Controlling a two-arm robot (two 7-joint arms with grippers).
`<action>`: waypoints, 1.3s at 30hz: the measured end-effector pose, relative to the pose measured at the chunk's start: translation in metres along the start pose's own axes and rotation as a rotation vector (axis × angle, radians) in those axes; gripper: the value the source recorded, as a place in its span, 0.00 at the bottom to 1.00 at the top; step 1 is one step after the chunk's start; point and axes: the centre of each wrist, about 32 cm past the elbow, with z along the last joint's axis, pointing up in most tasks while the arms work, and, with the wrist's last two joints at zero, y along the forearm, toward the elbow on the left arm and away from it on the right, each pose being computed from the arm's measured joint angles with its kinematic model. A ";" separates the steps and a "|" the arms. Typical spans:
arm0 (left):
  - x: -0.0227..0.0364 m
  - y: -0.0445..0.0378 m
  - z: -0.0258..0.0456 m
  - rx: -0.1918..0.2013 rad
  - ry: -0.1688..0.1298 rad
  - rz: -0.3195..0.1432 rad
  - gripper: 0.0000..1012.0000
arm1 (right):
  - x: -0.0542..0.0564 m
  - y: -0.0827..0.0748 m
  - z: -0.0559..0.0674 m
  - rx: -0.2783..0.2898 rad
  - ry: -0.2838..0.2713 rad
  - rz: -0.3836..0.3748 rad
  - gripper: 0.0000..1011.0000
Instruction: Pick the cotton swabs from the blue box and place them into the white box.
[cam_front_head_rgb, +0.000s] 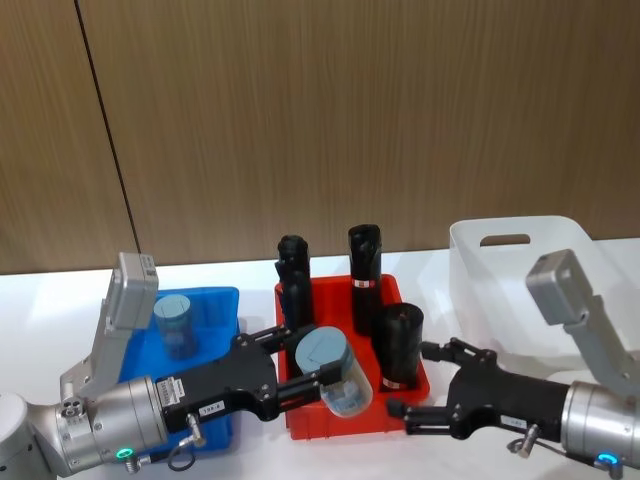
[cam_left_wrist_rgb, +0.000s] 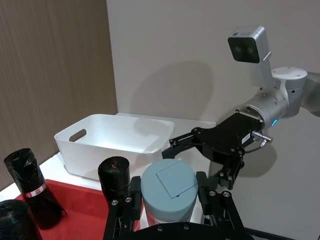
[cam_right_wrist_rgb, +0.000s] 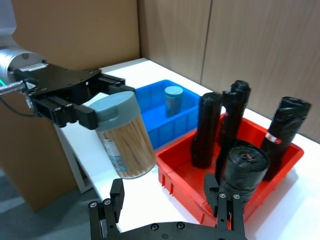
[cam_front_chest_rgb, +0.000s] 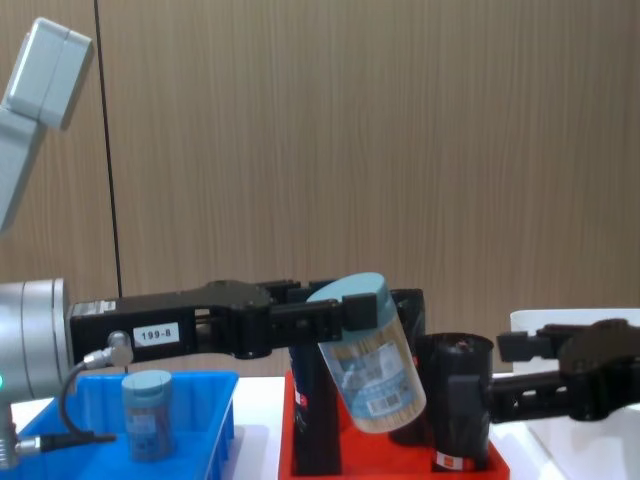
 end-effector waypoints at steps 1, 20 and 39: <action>0.0000 0.0000 0.0000 0.000 0.000 0.000 0.65 | 0.000 0.002 0.000 -0.006 -0.001 0.011 0.99; 0.0000 0.0000 0.0000 0.000 0.000 0.000 0.65 | 0.000 0.026 0.004 -0.037 0.003 0.076 0.99; 0.0000 0.0000 0.0000 0.000 0.000 0.000 0.65 | -0.006 0.044 0.019 -0.010 -0.009 0.123 0.99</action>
